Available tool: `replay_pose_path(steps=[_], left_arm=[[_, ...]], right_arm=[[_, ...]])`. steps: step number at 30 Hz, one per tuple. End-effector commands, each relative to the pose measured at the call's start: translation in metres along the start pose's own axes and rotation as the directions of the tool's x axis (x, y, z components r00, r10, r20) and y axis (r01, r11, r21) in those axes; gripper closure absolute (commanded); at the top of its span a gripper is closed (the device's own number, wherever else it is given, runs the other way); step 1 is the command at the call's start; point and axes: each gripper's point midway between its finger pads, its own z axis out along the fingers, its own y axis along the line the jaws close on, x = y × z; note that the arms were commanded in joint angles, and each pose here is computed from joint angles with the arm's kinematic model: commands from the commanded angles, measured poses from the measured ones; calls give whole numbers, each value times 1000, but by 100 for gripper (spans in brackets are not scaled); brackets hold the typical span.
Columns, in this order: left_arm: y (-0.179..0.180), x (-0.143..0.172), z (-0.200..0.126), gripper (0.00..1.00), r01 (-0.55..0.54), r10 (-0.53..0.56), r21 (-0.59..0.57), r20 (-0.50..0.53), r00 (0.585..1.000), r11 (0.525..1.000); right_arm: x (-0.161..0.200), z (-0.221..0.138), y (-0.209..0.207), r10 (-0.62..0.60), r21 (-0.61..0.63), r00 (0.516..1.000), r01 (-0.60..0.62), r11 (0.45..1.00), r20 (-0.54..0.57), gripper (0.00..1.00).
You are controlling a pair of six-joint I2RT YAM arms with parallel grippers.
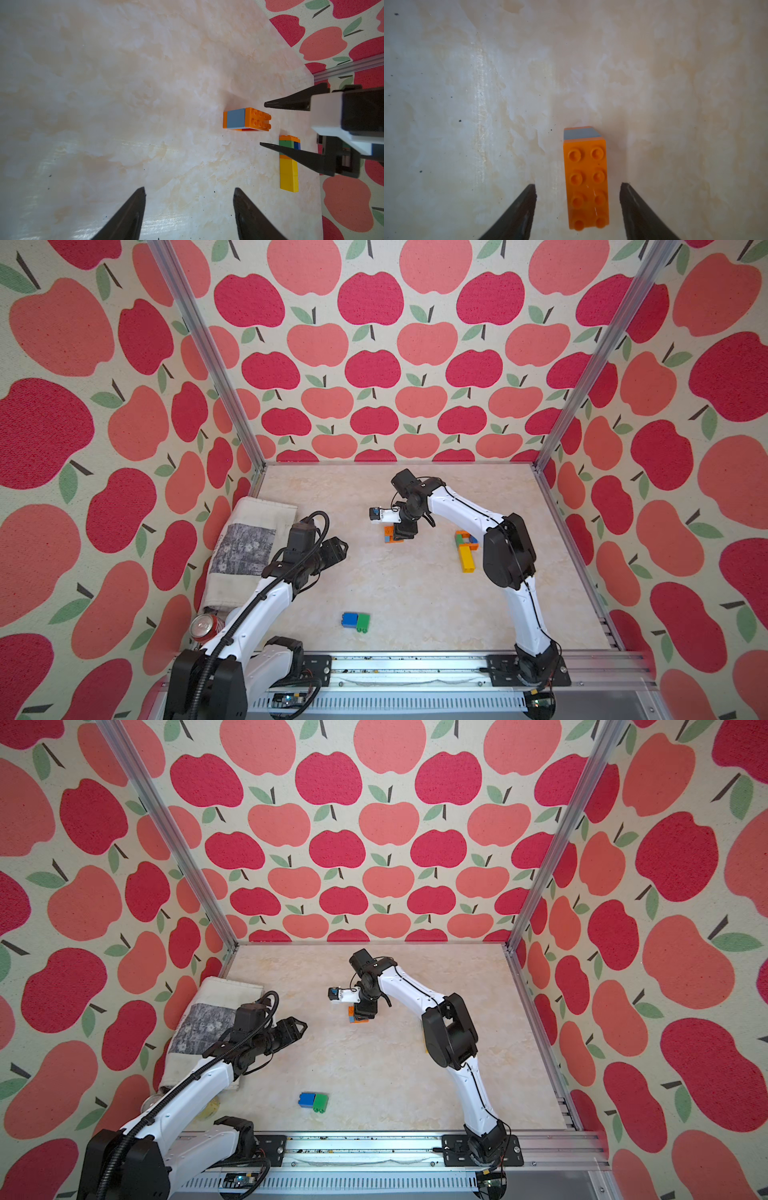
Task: Assemble the letter p with lego
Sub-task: Assemble the lego brick with the lego brick, then pick up the lego brick from the center of the board.
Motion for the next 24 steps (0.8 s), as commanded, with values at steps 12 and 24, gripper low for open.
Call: replay_pose_path(steps=[12, 24], left_arm=[[22, 8, -55, 28, -24, 35, -88, 123, 992, 996], [31, -9, -103, 28, -21, 54, -97, 348, 936, 995]], right_arm=[[-51, -76, 121, 89, 124, 944, -134, 983, 316, 31], [-73, 2, 272, 46, -17, 980, -44, 999, 194, 31]])
